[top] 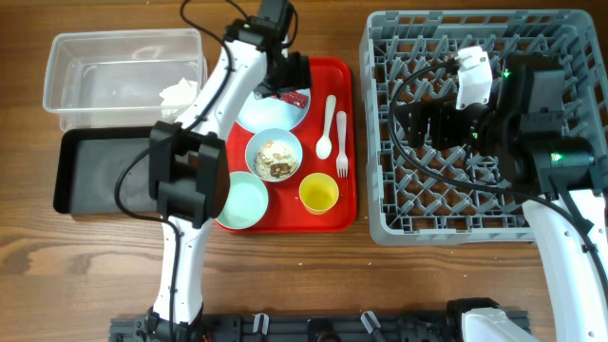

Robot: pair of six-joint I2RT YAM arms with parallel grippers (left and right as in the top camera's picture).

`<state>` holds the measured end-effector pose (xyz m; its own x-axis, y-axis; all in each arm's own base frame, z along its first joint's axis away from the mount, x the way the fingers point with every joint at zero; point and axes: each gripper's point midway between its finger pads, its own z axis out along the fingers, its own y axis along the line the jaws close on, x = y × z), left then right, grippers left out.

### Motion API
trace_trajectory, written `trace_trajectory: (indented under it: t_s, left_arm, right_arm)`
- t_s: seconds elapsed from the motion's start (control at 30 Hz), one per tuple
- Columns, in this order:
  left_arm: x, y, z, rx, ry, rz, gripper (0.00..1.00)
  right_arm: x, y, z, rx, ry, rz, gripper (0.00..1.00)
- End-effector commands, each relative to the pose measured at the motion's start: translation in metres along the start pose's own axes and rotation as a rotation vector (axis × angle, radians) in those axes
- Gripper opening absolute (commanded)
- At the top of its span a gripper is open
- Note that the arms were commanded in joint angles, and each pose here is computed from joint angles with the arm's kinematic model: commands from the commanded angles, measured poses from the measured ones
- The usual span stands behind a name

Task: Sort waste into correct bins and load items into the dishwasher rack
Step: 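Grasp the red snack wrapper on the blue plate with the left gripper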

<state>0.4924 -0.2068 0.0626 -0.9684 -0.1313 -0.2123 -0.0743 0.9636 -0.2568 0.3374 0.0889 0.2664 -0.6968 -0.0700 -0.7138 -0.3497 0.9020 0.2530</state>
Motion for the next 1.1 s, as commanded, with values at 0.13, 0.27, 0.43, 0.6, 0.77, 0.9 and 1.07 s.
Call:
trace_trajectory:
  t_s: [0.13,0.27,0.43,0.6,0.77,0.9,1.07]
  left_arm:
    - [-0.006,0.025,0.017,-0.131,-0.043,-0.134,0.78]
    - [-0.003,0.037,0.028,-0.184,-0.039,-0.161,0.74]
    - [-0.004,0.043,0.034,-0.202,-0.042,-0.175,0.72]
    - [-0.006,0.048,0.034,-0.227,-0.054,-0.174,0.68]
    - [-0.002,0.052,0.045,-0.240,-0.036,-0.174,0.65]
    - [0.008,0.059,0.058,-0.264,0.003,-0.175,0.65]
    - [0.013,0.063,0.063,-0.276,0.022,-0.176,0.64]
  right_arm:
    - [-0.005,-0.002,-0.001,0.006,-0.006,0.002,1.00]
    - [-0.004,-0.002,-0.001,0.006,-0.002,0.004,1.00]
    - [-0.004,-0.002,-0.001,0.006,-0.002,0.004,1.00]
    - [-0.004,-0.002,-0.001,0.006,-0.002,0.003,1.00]
    - [-0.003,-0.002,-0.001,0.006,0.002,0.005,1.00]
    - [-0.003,-0.002,-0.001,0.006,0.003,0.006,1.00]
    - [-0.002,-0.002,-0.001,0.006,0.005,0.006,1.00]
